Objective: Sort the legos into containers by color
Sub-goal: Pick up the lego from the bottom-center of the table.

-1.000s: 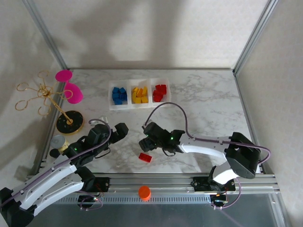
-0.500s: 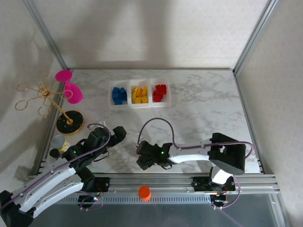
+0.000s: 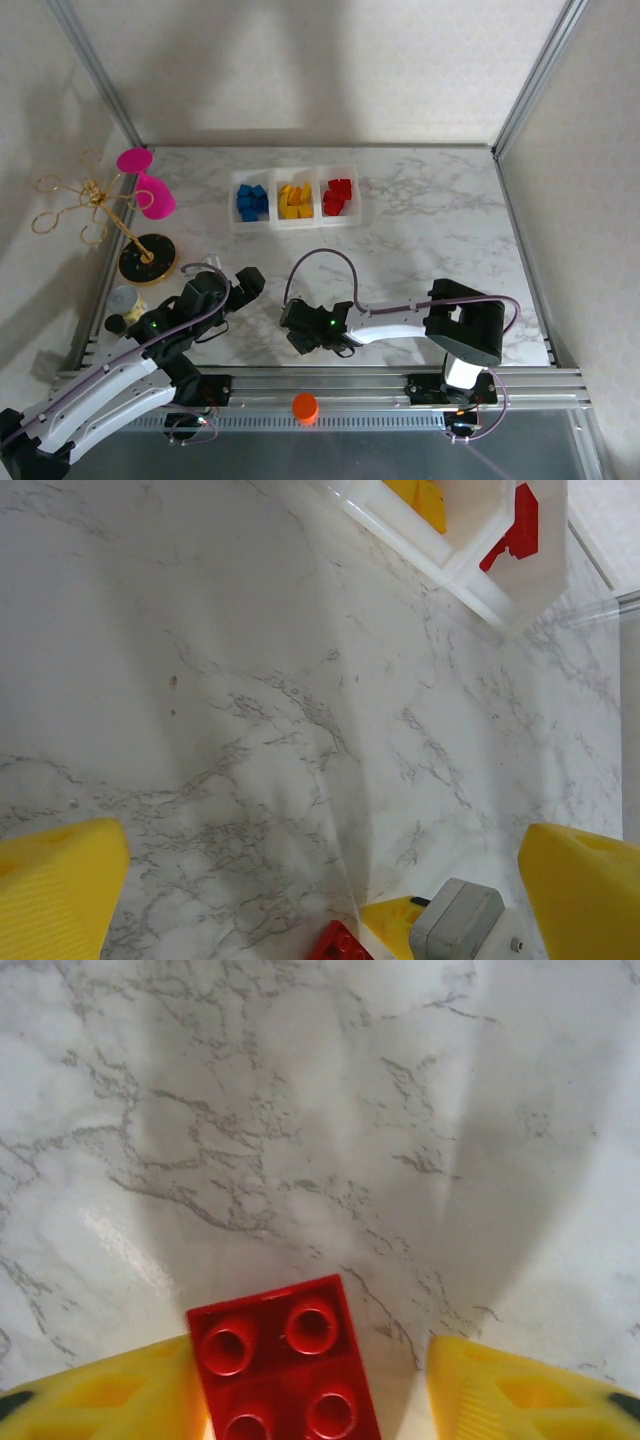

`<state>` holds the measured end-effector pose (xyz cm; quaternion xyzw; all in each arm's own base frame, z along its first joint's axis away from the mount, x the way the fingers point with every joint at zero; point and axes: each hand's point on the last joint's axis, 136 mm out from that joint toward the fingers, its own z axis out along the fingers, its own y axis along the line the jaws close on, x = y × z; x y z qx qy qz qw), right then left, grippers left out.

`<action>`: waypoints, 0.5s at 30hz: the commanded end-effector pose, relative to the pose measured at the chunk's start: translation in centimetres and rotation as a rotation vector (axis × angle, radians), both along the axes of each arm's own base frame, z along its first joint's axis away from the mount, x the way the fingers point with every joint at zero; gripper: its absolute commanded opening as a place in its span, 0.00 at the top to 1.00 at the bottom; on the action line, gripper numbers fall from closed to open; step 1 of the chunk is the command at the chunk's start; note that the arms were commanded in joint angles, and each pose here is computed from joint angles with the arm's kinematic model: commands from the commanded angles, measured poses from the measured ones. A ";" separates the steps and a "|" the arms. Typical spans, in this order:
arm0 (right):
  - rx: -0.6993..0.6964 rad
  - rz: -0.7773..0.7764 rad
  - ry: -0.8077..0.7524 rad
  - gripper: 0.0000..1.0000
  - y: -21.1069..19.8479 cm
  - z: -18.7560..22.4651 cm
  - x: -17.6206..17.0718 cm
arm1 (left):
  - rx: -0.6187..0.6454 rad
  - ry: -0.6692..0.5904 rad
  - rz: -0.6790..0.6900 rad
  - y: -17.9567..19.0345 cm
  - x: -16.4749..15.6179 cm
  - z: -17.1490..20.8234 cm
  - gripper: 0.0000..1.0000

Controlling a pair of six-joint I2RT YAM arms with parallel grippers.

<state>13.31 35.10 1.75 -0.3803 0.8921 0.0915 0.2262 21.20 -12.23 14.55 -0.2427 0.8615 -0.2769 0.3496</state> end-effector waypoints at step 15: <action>0.108 -0.182 -0.036 0.74 -0.7 6.1 4.8 | 0.026 -0.032 0.030 0.2 1.2 1.4 0.00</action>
